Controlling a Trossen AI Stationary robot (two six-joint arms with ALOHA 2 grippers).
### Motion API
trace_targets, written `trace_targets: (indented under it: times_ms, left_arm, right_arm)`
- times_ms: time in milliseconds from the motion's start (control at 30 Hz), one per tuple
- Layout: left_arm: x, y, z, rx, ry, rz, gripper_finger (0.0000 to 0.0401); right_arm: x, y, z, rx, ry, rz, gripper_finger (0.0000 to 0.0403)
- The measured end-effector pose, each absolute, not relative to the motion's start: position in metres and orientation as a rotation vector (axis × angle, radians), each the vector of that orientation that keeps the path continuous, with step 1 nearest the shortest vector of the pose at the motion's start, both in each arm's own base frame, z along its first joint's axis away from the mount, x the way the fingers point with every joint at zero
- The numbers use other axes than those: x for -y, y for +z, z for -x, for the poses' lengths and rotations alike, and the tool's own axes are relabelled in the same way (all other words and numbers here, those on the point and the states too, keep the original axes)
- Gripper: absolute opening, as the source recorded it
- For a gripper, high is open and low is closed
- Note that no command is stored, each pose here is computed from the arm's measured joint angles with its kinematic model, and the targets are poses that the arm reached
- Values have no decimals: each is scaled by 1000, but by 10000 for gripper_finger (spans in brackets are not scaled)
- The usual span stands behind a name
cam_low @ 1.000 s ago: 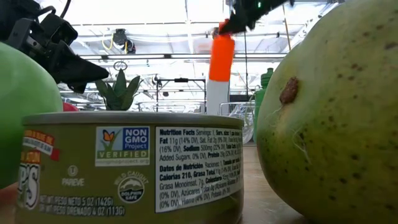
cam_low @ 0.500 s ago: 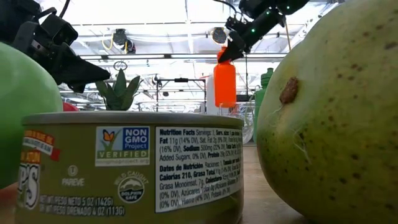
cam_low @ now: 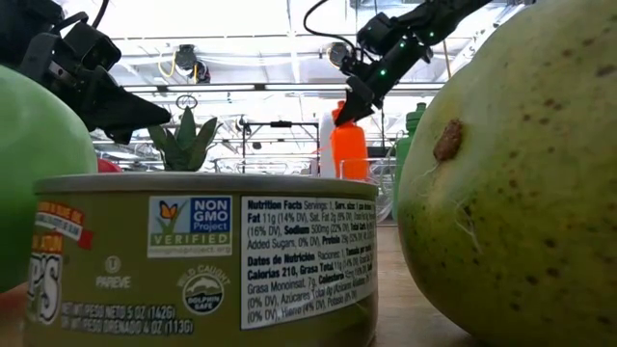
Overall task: Pick & Place Food Item
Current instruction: Put the orange water bottle into the right transparent bin
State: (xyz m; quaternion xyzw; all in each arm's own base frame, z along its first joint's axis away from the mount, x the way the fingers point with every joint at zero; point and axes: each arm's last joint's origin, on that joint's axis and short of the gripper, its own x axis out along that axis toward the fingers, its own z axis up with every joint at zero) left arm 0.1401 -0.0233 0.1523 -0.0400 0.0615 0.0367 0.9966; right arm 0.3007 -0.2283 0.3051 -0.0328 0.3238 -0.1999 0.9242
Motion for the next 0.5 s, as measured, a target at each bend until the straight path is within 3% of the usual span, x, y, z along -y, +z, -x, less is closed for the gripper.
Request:
trace_targets:
  times_ms: [500]
  left_arm:
    - [23,152,-140,-122,73,81,49]
  right_arm:
    - [237,276,-293,-660,-580,-73,202]
